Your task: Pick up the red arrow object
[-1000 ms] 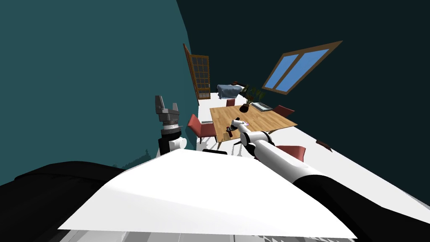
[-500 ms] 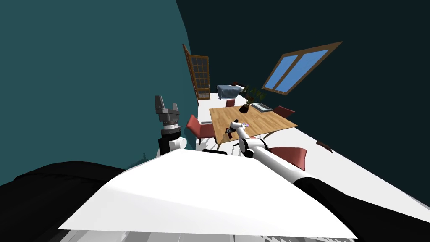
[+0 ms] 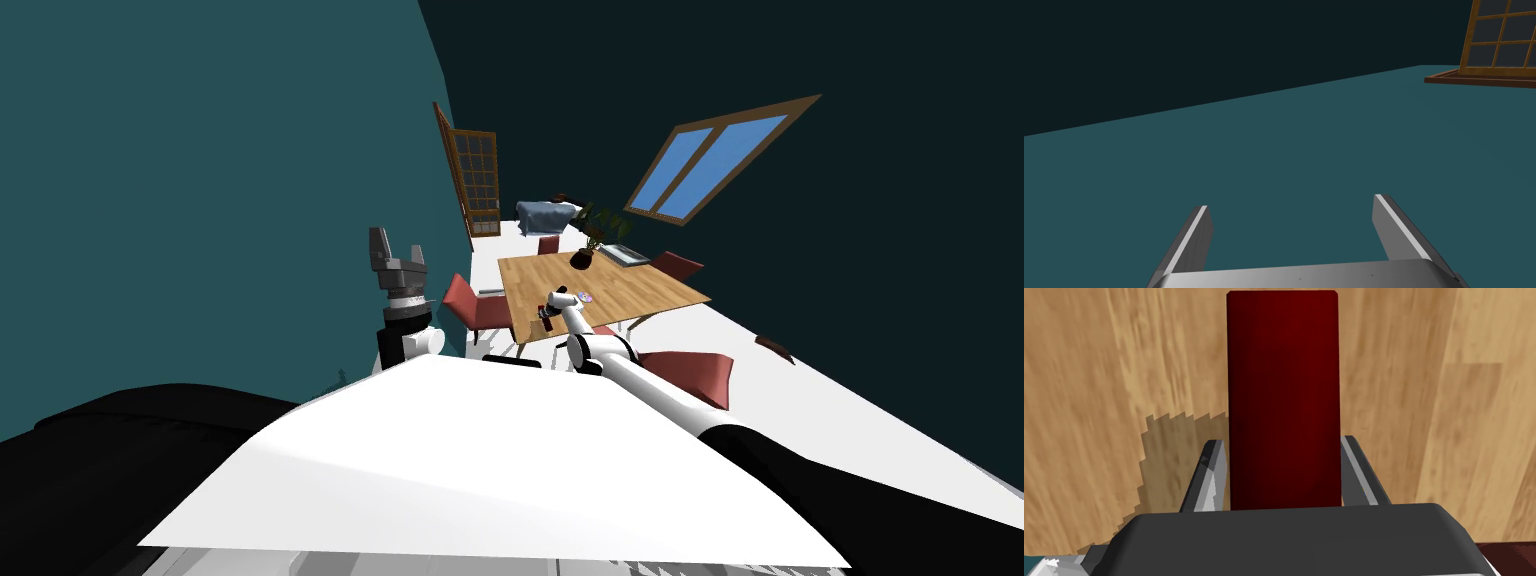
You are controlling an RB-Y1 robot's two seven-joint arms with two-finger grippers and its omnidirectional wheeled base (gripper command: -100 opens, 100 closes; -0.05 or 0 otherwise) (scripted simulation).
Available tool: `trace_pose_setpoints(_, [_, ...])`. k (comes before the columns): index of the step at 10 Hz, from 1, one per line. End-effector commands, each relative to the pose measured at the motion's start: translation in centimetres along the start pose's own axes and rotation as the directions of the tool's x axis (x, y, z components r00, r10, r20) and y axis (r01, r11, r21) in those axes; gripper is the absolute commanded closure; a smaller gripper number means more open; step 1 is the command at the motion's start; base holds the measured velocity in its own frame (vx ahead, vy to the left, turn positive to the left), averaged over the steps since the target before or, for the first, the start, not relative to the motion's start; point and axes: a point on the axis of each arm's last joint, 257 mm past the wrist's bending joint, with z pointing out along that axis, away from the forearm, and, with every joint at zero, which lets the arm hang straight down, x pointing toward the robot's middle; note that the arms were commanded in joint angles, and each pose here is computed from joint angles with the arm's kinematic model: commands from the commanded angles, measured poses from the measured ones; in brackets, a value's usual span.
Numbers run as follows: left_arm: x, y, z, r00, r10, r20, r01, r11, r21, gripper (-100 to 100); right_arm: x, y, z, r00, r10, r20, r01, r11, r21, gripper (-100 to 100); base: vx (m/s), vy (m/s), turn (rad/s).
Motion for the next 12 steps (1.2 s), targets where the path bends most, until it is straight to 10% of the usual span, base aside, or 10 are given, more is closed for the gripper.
trace_pose_setpoints(1, [0.0, 0.0, 0.0, 1.000, 0.000, 0.000, 0.000, 1.000, 0.000, 0, 0.0, 0.0, 0.0, 1.000, 0.000, 0.000, 0.000, 1.000, 0.000, 100, 0.000, 0.000, 0.000])
trace_pose_setpoints(4, [0.0, 0.0, 0.0, 1.000, 0.000, 0.000, 0.000, 1.000, 0.000, 0, 0.0, 0.0, 0.0, 1.000, 0.000, 0.000, 0.000, 1.000, -0.001, 100, 0.000, 0.000, 0.000])
trace_pose_setpoints(5, [0.0, 0.0, 0.0, 1.000, 0.000, 0.000, 0.000, 1.000, 0.000, 0, 0.0, 0.0, 0.0, 1.000, 0.000, 0.000, 0.000, 1.000, 0.000, 0, 0.000, 0.000, 0.000])
trace_pose_setpoints(6, [0.0, 0.0, 0.0, 1.000, 0.000, 0.000, 0.000, 1.000, 0.000, 0, 1.3, 0.3, -0.5, 1.000, -0.009, -0.017, 0.009, 1.000, 0.000, 100, -0.025, 0.007, -0.003])
trace_pose_setpoints(12, [0.0, 0.0, 0.0, 1.000, 0.000, 0.000, 0.000, 1.000, 0.000, 0, 2.5, 1.5, -1.2, 1.000, -0.011, -0.011, 0.011, 1.000, 0.003, 100, -0.035, 0.014, 0.002])
